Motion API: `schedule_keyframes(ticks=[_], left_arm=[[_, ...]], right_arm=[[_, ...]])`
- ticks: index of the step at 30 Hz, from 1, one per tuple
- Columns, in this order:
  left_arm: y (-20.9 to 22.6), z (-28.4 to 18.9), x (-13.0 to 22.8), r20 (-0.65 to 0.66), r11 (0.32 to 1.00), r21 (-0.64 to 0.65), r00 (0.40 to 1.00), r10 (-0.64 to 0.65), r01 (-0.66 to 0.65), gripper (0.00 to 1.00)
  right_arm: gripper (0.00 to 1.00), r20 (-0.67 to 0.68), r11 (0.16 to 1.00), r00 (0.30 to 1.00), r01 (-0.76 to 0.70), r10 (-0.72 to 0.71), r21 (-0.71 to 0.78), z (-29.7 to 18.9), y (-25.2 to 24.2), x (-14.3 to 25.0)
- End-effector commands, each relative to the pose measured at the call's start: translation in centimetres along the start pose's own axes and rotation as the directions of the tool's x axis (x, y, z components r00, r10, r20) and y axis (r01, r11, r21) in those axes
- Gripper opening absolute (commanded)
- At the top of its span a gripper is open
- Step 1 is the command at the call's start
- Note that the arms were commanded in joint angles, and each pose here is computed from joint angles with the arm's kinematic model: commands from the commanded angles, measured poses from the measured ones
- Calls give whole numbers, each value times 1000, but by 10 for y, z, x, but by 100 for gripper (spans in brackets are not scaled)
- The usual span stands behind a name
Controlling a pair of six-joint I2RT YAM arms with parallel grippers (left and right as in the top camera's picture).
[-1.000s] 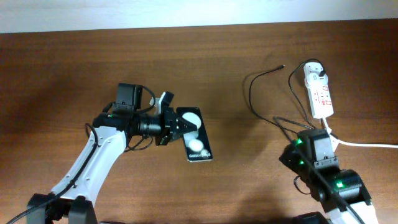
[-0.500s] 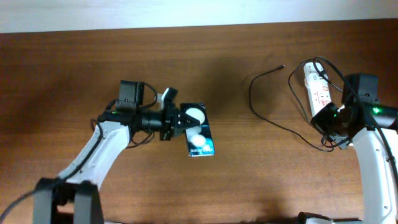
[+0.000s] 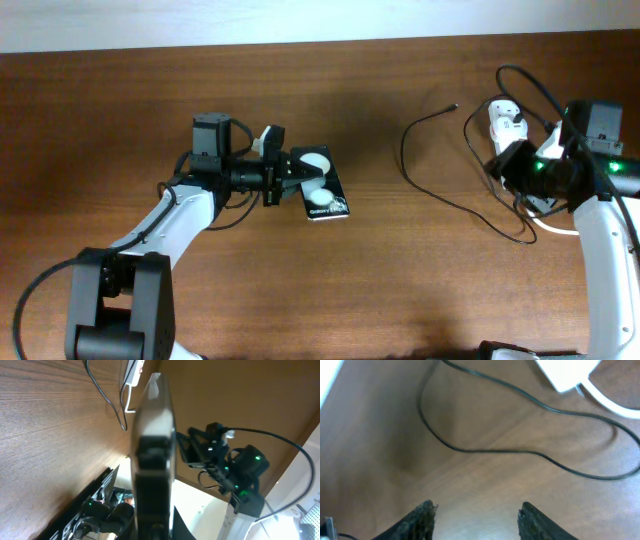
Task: Plug charger to phone and switch on socket
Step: 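Grasp the black USB-C cable end with the right gripper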
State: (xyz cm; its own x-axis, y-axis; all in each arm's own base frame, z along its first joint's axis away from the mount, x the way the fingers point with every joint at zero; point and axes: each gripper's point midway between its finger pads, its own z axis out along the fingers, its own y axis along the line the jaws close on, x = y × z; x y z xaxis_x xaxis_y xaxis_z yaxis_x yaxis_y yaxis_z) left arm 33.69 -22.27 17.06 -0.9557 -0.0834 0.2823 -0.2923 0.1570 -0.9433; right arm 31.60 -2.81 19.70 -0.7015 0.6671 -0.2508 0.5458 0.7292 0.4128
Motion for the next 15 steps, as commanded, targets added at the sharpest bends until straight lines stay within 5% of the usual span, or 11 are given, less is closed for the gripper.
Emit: schedule_keyframes(ticks=[1,9,15], left_arm=[[-8,-2,-1,-2,1000,12,1000,12,-12,0],[-5,-2,-8,36,1000,-5,999,13,-13,0],[-5,-2,-8,36,1000,-5,999,13,-13,0]], right_arm=[[62,39,994,995,95,-93,-60,-10,40,-10],[62,11,979,979,204,-204,23,98,137,-74],[63,60,976,993,91,-105,198,201,110,-98]])
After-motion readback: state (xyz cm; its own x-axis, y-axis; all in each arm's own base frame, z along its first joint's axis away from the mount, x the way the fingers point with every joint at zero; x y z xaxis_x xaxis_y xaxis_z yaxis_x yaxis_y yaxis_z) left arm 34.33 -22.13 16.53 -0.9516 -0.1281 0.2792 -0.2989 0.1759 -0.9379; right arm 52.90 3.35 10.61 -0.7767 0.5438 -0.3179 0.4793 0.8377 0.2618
